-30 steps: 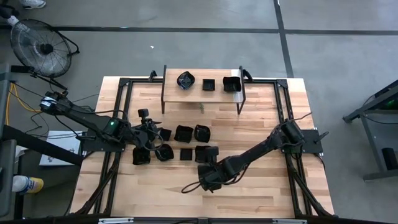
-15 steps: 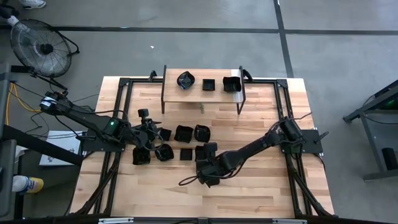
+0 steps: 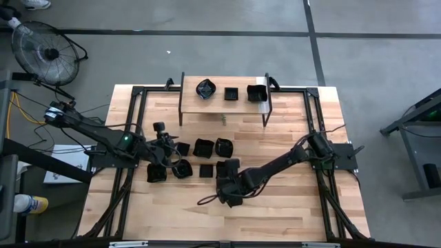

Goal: Pick & Place Mini shaped plates
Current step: Stack the distorted square plate on top of the other distorted square plate on the shelf

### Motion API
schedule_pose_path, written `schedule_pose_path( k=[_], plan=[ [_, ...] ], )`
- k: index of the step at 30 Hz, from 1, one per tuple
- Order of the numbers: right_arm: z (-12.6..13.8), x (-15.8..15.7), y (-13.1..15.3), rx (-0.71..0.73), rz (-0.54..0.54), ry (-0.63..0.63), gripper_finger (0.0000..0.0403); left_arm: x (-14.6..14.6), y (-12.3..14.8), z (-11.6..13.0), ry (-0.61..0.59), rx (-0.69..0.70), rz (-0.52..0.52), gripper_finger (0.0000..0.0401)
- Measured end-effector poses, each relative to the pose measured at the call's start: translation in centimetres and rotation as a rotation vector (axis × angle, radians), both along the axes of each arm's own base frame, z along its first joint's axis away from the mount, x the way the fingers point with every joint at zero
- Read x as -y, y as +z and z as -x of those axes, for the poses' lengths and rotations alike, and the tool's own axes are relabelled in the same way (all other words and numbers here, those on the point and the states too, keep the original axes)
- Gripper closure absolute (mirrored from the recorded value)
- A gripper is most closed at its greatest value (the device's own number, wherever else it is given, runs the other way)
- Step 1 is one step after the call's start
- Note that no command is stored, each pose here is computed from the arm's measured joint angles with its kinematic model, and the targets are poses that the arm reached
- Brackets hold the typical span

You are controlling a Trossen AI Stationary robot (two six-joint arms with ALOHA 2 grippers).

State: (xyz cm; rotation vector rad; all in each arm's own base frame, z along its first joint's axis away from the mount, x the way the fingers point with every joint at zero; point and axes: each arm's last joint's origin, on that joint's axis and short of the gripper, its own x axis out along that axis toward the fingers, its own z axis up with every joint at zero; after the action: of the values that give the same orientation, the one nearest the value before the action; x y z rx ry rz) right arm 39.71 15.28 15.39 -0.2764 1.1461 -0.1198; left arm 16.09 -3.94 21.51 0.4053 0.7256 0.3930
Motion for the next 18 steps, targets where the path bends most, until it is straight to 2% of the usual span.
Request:
schedule_pose_path(
  k=[9, 18],
  plan=[
    [-0.03, 0.01, 0.01, -0.002, 0.001, 0.013, 0.0291, 0.07, -0.26, -0.13, -0.014, 0.017, 0.003, 0.0298],
    [-0.04, 0.03, 0.01, -0.001, 0.012, 0.018, 0.0334, 0.08, -0.24, -0.16, -0.019, 0.018, -0.001, 0.0298]
  ],
)
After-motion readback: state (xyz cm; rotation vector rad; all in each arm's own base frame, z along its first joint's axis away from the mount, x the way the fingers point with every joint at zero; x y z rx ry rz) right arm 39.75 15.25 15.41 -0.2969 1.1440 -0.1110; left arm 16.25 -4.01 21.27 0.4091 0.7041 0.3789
